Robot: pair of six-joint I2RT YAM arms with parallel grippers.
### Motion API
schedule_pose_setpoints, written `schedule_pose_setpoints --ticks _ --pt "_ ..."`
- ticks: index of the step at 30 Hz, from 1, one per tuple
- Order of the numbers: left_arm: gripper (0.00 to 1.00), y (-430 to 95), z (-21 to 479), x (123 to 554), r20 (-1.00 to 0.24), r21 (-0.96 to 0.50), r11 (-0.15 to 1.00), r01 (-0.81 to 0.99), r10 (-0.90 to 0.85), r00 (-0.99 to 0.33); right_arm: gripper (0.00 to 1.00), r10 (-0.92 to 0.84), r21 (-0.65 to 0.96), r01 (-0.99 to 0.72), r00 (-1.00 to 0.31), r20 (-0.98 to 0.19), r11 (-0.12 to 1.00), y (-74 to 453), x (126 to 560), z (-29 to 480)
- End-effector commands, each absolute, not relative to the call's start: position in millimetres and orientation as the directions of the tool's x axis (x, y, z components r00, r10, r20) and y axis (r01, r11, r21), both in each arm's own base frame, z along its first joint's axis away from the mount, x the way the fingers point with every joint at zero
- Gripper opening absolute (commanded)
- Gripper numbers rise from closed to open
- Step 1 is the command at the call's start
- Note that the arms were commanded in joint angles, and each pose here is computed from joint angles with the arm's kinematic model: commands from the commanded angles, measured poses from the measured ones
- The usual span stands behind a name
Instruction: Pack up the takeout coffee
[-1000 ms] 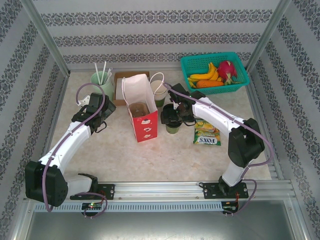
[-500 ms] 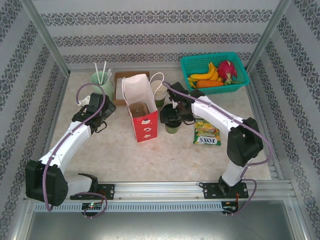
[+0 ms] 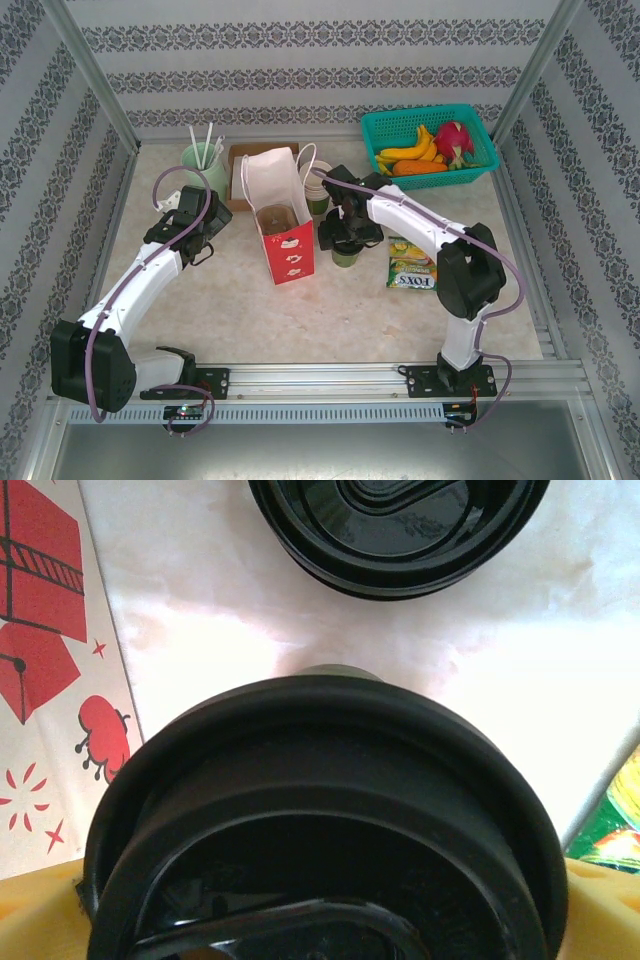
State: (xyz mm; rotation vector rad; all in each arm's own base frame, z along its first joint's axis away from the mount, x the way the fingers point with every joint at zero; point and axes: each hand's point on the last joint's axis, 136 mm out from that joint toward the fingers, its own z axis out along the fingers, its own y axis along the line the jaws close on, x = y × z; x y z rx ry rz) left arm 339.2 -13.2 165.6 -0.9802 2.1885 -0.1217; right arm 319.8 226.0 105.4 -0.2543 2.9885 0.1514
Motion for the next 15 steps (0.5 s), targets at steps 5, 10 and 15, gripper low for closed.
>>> schedule_pose_setpoints --ticks 5,10,15 --pt "0.99 -14.6 175.6 346.1 -0.594 -0.372 0.712 -0.595 -0.675 -0.437 0.98 -0.184 0.043 -0.187 -0.981 -0.06 0.981 223.1 310.6 105.7" --pt "0.99 -13.8 174.4 344.5 -0.595 -0.365 0.714 -0.598 -0.673 -0.44 0.97 -0.194 0.04 -0.195 -0.98 -0.038 0.98 222.5 311.1 107.8" --pt "0.99 -13.3 174.8 344.8 -0.597 -0.365 0.713 -0.598 -0.673 -0.437 0.95 -0.196 0.025 -0.196 -0.98 -0.025 0.98 220.3 312.2 106.9"
